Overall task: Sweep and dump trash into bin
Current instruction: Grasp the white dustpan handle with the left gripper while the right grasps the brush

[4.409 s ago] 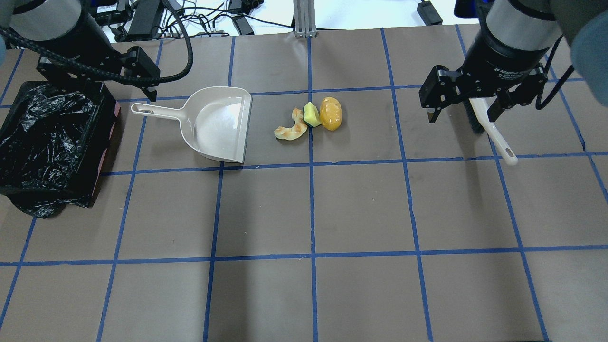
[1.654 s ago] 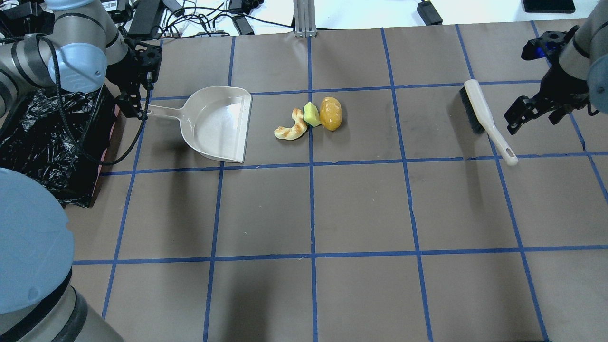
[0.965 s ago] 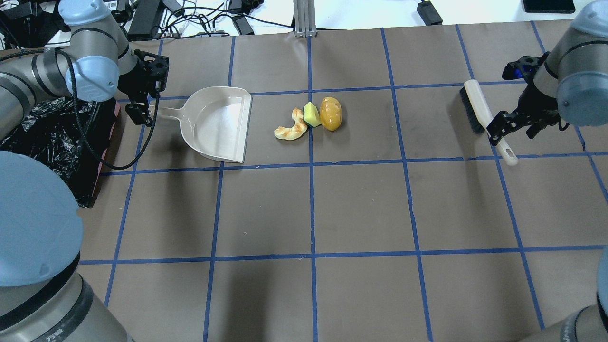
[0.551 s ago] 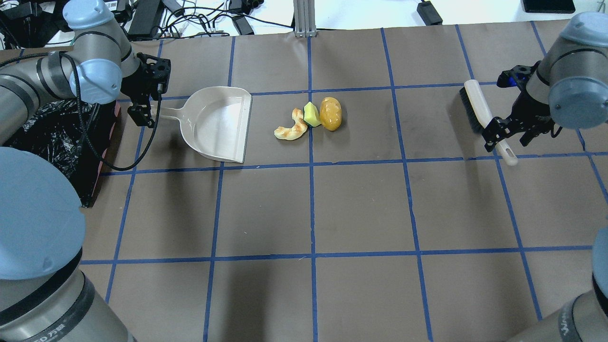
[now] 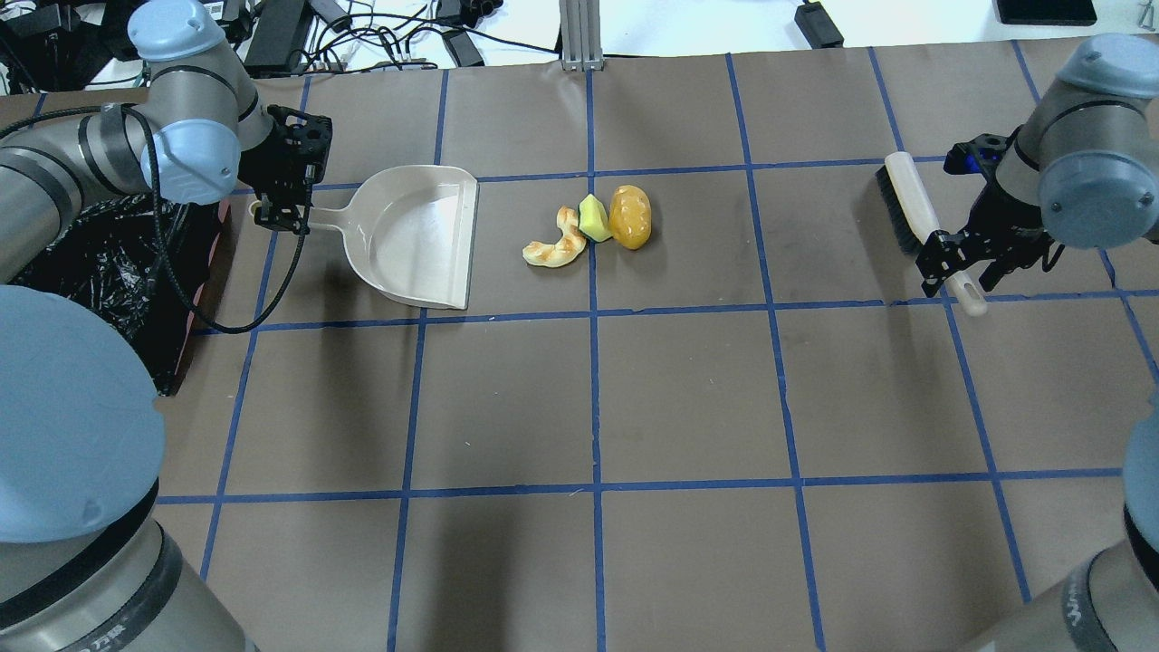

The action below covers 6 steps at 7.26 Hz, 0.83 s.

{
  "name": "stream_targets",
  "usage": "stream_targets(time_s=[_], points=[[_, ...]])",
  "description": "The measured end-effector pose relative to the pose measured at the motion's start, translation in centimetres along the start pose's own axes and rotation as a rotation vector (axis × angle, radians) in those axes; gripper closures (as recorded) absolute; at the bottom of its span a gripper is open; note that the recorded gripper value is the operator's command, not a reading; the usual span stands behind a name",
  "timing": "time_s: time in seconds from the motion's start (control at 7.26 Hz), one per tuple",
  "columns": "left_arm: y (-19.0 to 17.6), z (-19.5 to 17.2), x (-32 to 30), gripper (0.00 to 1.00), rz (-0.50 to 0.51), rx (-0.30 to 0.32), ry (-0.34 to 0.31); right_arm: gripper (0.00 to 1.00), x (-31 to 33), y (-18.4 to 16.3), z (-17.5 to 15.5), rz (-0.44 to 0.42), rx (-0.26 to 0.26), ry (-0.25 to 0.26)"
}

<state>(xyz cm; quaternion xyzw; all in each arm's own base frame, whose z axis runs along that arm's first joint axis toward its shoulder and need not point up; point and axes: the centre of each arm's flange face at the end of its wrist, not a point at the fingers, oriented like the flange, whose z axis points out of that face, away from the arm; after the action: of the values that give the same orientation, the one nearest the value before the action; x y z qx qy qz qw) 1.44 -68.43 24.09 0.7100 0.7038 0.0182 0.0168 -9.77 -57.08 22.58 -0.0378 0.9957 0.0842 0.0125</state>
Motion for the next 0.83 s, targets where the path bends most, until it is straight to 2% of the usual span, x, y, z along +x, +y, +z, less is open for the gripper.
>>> stream_targets(time_s=[0.41, 0.55, 0.69, 0.83], points=[[-0.05, -0.01, -0.01, 1.00, 0.008, -0.001, -0.001, 0.31, 0.09, -0.17, -0.03, 0.021, -0.001, -0.001], [-0.16, -0.12, -0.05, 1.00, 0.010, -0.016, -0.001, 0.39, 0.10, -0.20, -0.07, 0.022, -0.001, -0.001], [-0.44, -0.32, -0.10, 1.00, 0.014, -0.046, 0.002, 0.52, 0.11, -0.21, -0.10, 0.022, 0.000, -0.001], [-0.83, -0.63, -0.16, 1.00, 0.017, -0.067, 0.001, 0.57, 0.11, -0.22, -0.11, 0.023, 0.000, -0.001]])
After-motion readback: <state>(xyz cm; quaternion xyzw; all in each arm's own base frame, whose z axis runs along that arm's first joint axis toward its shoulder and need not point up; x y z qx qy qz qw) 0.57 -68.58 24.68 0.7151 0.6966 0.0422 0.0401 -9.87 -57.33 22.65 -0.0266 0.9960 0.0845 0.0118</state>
